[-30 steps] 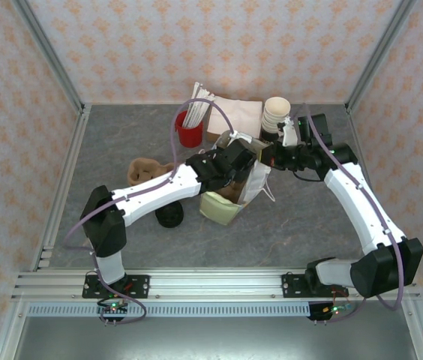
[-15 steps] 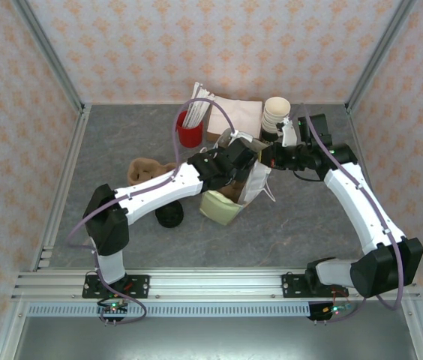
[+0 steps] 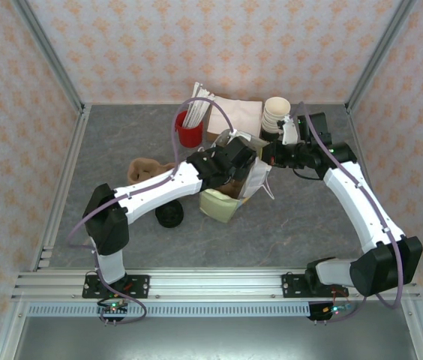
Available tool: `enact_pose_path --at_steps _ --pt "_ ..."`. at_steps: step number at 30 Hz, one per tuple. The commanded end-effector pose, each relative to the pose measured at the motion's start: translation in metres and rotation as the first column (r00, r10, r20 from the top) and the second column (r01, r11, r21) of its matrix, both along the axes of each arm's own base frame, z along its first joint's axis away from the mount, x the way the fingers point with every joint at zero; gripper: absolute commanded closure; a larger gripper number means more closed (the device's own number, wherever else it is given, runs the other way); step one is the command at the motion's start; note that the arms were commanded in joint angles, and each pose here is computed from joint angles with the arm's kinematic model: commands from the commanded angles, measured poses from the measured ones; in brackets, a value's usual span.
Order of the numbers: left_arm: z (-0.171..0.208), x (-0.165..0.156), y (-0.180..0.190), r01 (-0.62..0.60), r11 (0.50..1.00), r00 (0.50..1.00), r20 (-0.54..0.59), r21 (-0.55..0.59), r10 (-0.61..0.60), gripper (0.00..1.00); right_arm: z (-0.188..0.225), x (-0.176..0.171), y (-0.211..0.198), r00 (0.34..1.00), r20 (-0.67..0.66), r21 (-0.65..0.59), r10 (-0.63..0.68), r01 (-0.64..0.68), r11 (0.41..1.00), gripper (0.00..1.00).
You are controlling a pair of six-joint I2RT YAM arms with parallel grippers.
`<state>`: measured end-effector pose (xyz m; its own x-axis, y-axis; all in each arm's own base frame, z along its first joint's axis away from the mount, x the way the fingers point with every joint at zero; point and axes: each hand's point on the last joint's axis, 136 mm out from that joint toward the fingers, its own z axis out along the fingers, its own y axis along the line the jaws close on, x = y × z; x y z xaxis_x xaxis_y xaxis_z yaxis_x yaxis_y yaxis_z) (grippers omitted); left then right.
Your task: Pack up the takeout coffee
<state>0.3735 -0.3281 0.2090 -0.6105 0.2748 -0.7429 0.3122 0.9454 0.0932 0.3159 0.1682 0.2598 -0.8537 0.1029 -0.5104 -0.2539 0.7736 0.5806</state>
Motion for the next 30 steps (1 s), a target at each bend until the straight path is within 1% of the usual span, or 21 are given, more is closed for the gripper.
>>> enact_pose_path --at_steps 1,8,13,14,15,18,21,30 --pt "-0.005 0.005 0.008 -0.025 0.999 0.999 -0.019 0.045 0.026 0.36 0.027 0.007 0.000 0.995 0.102 0.016 -0.007 0.006 1.000 1.00" --pt "-0.011 0.016 0.011 -0.052 0.996 0.998 -0.018 0.077 0.054 0.36 0.024 0.001 0.000 0.995 0.102 0.000 0.010 -0.010 1.000 1.00" --pt "-0.009 0.020 0.013 -0.058 0.995 0.998 -0.014 0.080 0.059 0.36 0.023 -0.001 0.001 0.994 0.105 -0.007 0.023 -0.023 1.000 1.00" --pt "-0.021 0.021 0.011 -0.056 0.994 0.998 -0.031 0.098 0.059 0.36 0.023 -0.001 0.001 0.994 0.107 -0.007 0.022 -0.021 1.000 1.00" --pt "-0.023 0.022 0.009 -0.052 0.994 0.998 -0.037 0.096 0.056 0.36 0.023 0.000 0.001 0.994 0.109 -0.006 0.022 -0.022 1.000 1.00" --pt "-0.026 0.023 0.006 -0.042 0.996 0.997 -0.055 0.080 0.046 0.36 0.021 0.003 0.001 0.994 0.108 -0.008 0.018 -0.017 1.000 1.00" --pt "-0.031 0.023 0.004 -0.036 0.996 0.996 -0.073 0.087 0.042 0.36 0.022 0.007 0.003 0.994 0.109 -0.003 0.020 -0.020 1.000 1.00" --pt "-0.037 0.022 0.011 -0.046 0.994 0.993 -0.102 0.099 0.056 0.37 0.017 0.010 0.004 0.995 0.101 -0.017 0.028 -0.026 1.000 1.00"
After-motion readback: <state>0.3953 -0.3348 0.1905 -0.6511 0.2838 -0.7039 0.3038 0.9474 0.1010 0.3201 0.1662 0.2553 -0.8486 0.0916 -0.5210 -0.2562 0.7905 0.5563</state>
